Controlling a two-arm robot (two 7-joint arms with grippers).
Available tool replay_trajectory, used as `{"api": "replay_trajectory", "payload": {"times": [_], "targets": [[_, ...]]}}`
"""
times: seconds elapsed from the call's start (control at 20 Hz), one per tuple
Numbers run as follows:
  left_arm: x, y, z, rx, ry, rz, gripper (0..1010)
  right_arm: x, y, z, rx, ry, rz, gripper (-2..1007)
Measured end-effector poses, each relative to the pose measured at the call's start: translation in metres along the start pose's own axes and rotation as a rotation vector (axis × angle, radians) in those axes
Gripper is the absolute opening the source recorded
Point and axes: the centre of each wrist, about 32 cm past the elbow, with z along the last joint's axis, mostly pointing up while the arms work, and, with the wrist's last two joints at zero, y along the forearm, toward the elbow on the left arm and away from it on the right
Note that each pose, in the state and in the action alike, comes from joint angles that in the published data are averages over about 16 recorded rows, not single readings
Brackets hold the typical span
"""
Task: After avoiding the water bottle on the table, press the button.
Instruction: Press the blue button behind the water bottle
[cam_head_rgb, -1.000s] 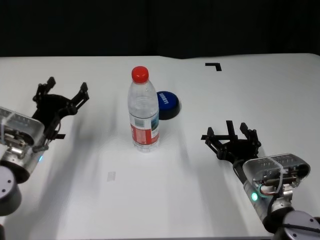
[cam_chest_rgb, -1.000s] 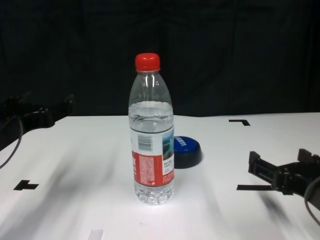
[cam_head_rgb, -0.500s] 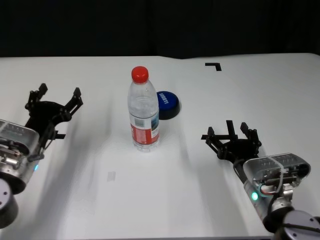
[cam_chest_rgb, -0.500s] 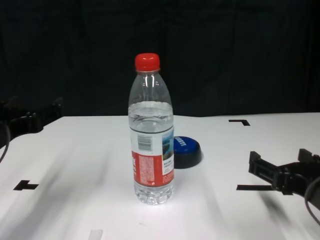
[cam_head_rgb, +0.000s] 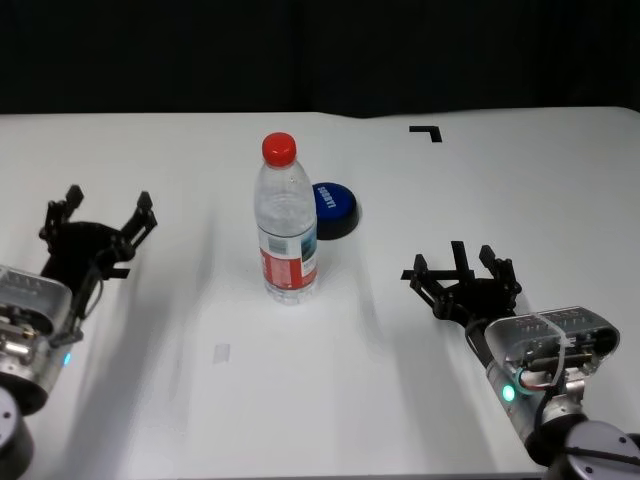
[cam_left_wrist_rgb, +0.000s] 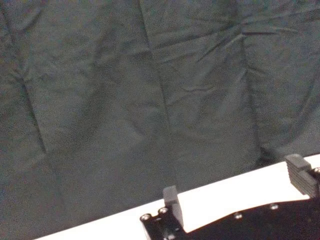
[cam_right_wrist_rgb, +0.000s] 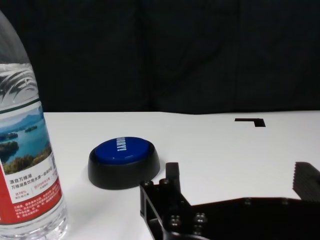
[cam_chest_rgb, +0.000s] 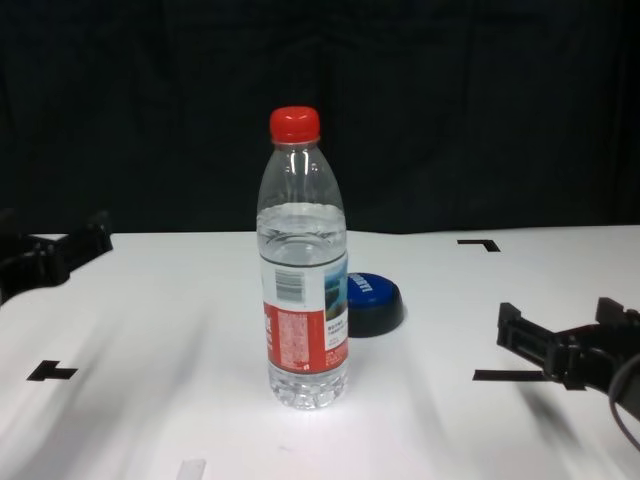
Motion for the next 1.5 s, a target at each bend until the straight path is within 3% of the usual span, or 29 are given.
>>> {"api": "replay_trajectory", "payload": {"times": [0.8, 1.5], "targets": [[-0.0137, 0.023, -0.0047, 0.028, 0.017, 0.026, 1003, 0.0, 0.0, 0.0, 0.0, 0.0, 0.0, 1003], [-0.0225, 0.034, -0.0101, 0.043, 0.028, 0.035, 1003, 0.0, 0.0, 0.0, 0.0, 0.0, 0.0, 1003]]}}
